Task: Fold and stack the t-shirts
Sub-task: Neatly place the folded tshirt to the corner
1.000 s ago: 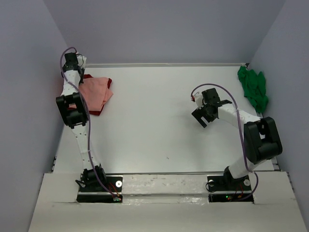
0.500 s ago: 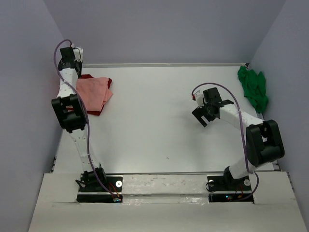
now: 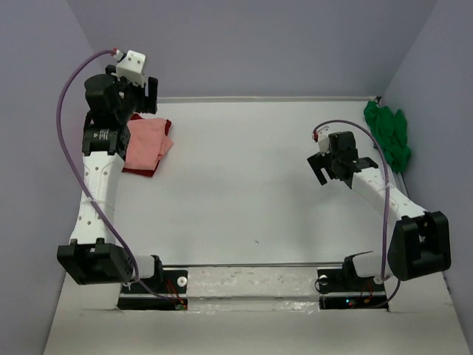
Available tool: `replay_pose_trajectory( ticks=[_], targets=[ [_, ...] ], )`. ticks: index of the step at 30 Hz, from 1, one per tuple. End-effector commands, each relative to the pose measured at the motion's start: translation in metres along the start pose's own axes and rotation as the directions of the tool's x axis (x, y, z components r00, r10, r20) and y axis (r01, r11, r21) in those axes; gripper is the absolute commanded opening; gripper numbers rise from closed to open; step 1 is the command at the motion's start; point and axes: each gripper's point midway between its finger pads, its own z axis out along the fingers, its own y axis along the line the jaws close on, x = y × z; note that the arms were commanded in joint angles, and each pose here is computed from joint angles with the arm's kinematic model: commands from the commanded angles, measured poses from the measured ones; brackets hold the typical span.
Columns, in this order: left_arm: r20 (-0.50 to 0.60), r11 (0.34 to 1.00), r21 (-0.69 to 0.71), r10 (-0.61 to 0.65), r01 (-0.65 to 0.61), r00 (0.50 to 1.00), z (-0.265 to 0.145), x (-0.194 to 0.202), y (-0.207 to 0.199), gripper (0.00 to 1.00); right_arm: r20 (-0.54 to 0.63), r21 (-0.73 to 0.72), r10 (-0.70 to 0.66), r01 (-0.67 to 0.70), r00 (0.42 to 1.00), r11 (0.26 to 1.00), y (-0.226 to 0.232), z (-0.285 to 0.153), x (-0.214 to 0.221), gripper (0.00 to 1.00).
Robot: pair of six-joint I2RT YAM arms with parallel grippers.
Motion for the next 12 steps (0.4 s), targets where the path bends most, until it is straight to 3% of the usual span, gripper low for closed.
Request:
replay_pose_trajectory(
  ticks=[1,4,8,12],
  targets=[
    [-0.112,0.992,0.115,-0.040,0.053,0.993,0.014,0.073,-0.030,0.84,0.090,0.152,0.110,-0.123,0.990,0.981,-0.037,-0.012,-0.008,1.00],
    [-0.038,0.985,0.166,-0.032,0.038,0.999,0.000,0.072,-0.046,0.99,0.125,0.166,0.189,-0.208,0.974,0.964,-0.051,-0.020,-0.006,1.00],
    [-0.028,0.976,0.214,-0.039,0.044,0.999,-0.016,0.108,-0.069,0.99,0.172,0.215,0.279,-0.312,0.945,0.926,-0.077,-0.035,-0.003,1.00],
    [0.004,0.976,0.218,0.010,-0.010,1.000,-0.030,0.126,-0.076,0.99,0.206,0.167,0.320,-0.356,0.925,0.920,-0.079,-0.041,0.004,1.00]
  ],
)
